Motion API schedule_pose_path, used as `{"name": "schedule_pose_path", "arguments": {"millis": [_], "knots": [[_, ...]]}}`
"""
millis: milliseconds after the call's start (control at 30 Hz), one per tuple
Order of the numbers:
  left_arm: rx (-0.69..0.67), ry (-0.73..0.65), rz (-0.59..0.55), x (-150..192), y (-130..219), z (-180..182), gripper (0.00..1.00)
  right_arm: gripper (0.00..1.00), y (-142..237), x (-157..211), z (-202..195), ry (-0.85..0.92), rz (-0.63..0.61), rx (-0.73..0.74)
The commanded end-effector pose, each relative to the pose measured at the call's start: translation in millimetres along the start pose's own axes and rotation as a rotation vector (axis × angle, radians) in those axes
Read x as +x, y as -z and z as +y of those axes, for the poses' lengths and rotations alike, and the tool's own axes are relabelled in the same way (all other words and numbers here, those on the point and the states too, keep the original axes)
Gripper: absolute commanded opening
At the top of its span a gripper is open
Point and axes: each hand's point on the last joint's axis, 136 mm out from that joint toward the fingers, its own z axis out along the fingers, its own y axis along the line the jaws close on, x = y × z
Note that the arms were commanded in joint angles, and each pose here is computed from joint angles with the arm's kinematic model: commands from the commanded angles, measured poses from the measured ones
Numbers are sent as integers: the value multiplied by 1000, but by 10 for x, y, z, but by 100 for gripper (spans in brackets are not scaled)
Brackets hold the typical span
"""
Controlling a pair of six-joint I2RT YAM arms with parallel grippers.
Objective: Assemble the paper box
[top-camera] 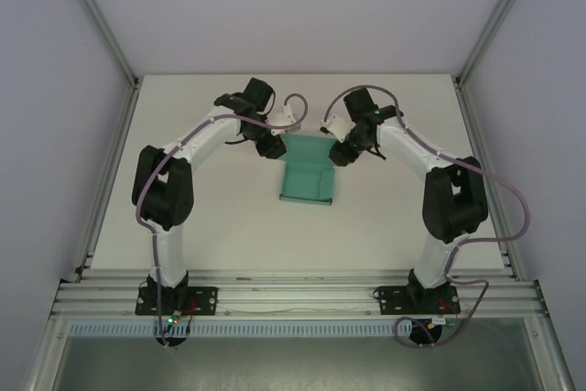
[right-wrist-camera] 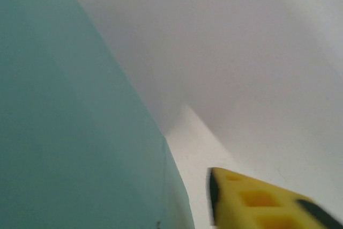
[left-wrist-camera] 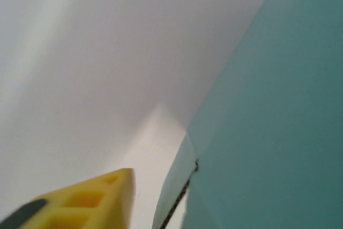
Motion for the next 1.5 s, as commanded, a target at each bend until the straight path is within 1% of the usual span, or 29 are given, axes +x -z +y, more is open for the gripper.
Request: {"name": "schedule_pose_path", "arguments": {"millis": [0, 33, 67, 100, 133, 167, 200, 300, 367, 400, 433, 500, 533, 567, 633, 700, 767, 967, 1067, 1167, 1233, 1300, 1467], "knots": [[-63, 21, -14, -21, 136, 35, 68, 56, 205, -76, -200, -86, -64, 133], [-75, 29, -16, -6, 163, 42, 77, 67, 248, -85, -229, -115, -78, 158], [-98, 35, -35, -24, 252, 39, 81, 74, 301, -90, -262, -151, -97, 186], [-116, 42, -47, -16, 301, 33, 94, 77, 353, -81, -289, -190, -110, 212], [-137, 53, -64, -8, 355, 34, 100, 80, 422, -73, -323, -239, -129, 244], [-167, 68, -83, 8, 416, 38, 100, 86, 498, -53, -341, -294, -153, 269], [-193, 85, -104, 22, 487, 38, 100, 89, 582, -33, -356, -353, -182, 295], [-327, 206, -203, 86, 730, 102, 100, 92, 832, 94, -417, -578, -289, 384], [-421, 338, -309, 152, 903, 156, 100, 92, 959, 271, -426, -775, -339, 425], [-455, 411, -357, 204, 976, 172, 100, 91, 962, 362, -379, -859, -349, 414], [-491, 499, -407, 268, 1049, 189, 100, 91, 933, 420, -293, -925, -362, 373], [-557, 697, -513, 439, 1166, 248, 100, 87, 802, 449, -55, -1010, -387, 232], [-570, 794, -538, 554, 1173, 251, 100, 85, 734, 444, 61, -1033, -398, 166], [-558, 853, -551, 649, 1144, 218, 100, 82, 656, 441, 170, -1057, -411, 114], [-539, 907, -571, 779, 1078, 156, 100, 76, 539, 431, 296, -1067, -423, 77], [-513, 920, -590, 846, 1016, 88, 100, 69, 400, 443, 390, -1058, -393, 78], [-503, 942, -580, 932, 960, 43, 100, 62, 264, 435, 472, -1039, -360, 86], [-478, 952, -564, 1035, 821, -24, 100, 54, -154, 343, 542, -1022, -311, 98], [-469, 950, -550, 1061, 774, -42, 100, 51, -299, 370, 495, -1022, -273, 155], [-462, 945, -552, 1069, 751, -58, 100, 48, -414, 373, 491, -1007, -258, 175], [-455, 945, -554, 1076, 726, -67, 100, 43, -484, 404, 460, -1008, -252, 199], [-443, 940, -553, 1063, 712, -80, 100, 39, -537, 427, 437, -1008, -248, 218], [-461, 940, -541, 1088, 720, -62, 100, 30, -678, 583, 424, -1004, -175, 261]]}}
